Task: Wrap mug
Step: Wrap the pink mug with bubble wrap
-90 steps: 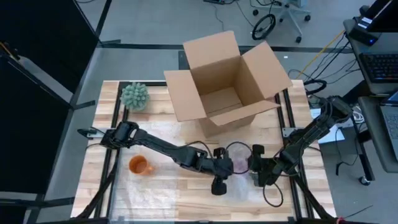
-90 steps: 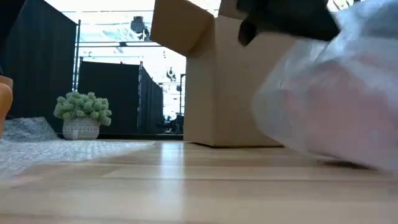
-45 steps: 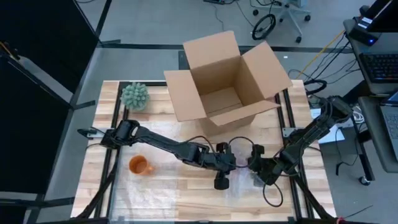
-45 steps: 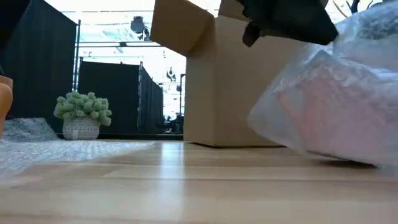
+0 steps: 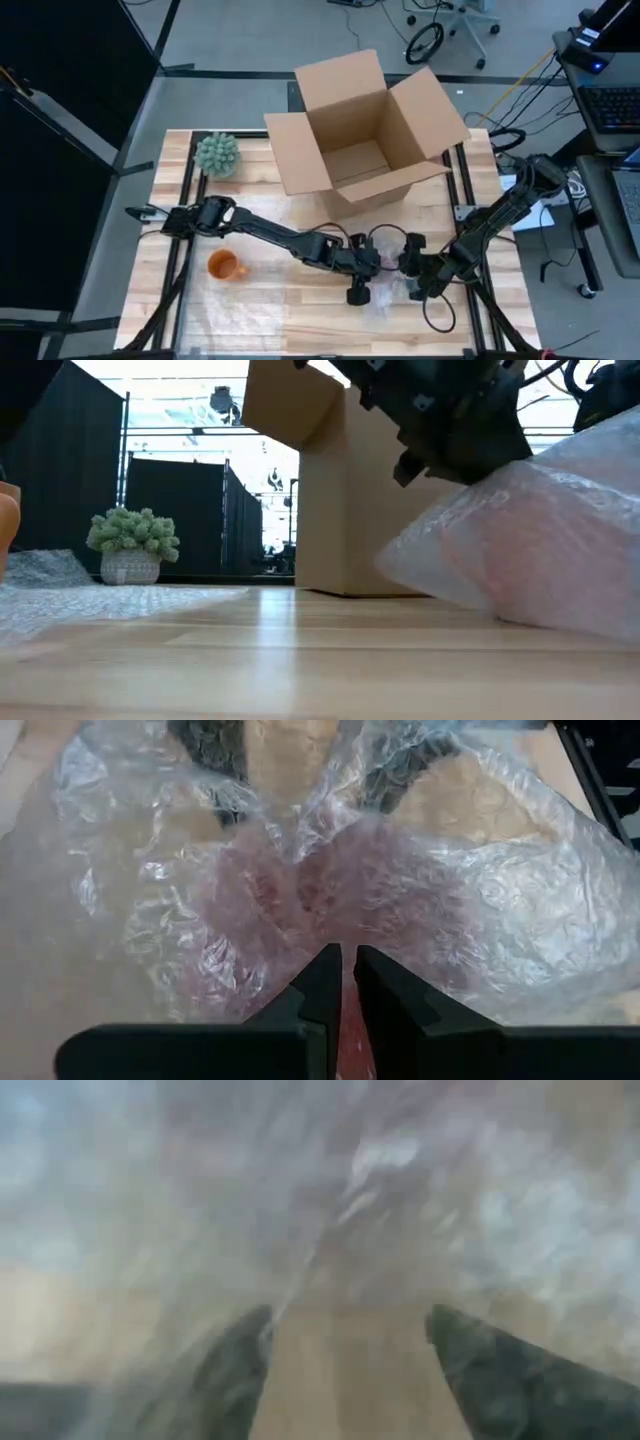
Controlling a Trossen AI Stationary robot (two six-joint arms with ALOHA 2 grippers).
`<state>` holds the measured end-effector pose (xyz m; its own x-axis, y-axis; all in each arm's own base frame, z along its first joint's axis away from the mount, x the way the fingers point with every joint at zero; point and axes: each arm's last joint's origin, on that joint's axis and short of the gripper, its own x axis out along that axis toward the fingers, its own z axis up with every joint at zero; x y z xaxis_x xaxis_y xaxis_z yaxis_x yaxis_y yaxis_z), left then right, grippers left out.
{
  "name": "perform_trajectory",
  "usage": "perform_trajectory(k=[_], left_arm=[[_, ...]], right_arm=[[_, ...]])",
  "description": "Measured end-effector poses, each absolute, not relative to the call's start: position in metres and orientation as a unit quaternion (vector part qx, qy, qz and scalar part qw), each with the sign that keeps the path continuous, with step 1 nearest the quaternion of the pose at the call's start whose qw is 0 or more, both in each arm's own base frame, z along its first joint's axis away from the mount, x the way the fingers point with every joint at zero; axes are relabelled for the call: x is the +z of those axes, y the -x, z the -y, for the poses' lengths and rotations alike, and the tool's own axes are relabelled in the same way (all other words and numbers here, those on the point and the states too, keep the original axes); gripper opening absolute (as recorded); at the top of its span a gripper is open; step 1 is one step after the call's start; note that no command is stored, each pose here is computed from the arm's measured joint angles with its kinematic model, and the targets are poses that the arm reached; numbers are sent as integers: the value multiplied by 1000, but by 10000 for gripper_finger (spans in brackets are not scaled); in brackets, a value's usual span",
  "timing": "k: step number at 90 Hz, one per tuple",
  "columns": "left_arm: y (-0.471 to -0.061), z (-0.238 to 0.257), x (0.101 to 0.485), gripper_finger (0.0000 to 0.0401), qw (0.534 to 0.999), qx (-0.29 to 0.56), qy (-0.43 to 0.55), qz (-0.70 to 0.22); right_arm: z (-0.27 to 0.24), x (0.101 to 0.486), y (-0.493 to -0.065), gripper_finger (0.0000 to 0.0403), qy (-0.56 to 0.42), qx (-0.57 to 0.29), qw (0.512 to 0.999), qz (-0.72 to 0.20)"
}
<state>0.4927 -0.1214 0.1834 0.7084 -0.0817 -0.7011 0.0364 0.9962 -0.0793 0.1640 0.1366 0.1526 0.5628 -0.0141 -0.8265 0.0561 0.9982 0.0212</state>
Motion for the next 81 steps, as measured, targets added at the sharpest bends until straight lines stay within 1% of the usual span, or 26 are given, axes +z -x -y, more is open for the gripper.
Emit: perform_trajectory(k=[15, 27, 38, 50, 61, 81], left_arm=[[-496, 121, 184, 26, 931, -33, 30, -363], [-497, 121, 184, 26, 933, -34, 30, -357], [-497, 121, 184, 26, 933, -34, 30, -356], [-498, 120, 183, 26, 934, -33, 21, -354], [-498, 120, 183, 26, 934, -33, 20, -354], [-498, 120, 183, 26, 937, -34, 21, -348]], right_arm=[[-138, 184, -160, 258, -15, -56, 845, -531], [-139, 224, -158, 258, 1, -72, 836, -544], [-138, 263, -160, 258, 14, -88, 841, -533], [-136, 292, -164, 258, 27, -116, 868, -482], [-132, 294, -173, 258, 12, -136, 881, -453], [-123, 264, -189, 258, -23, -152, 883, -443]])
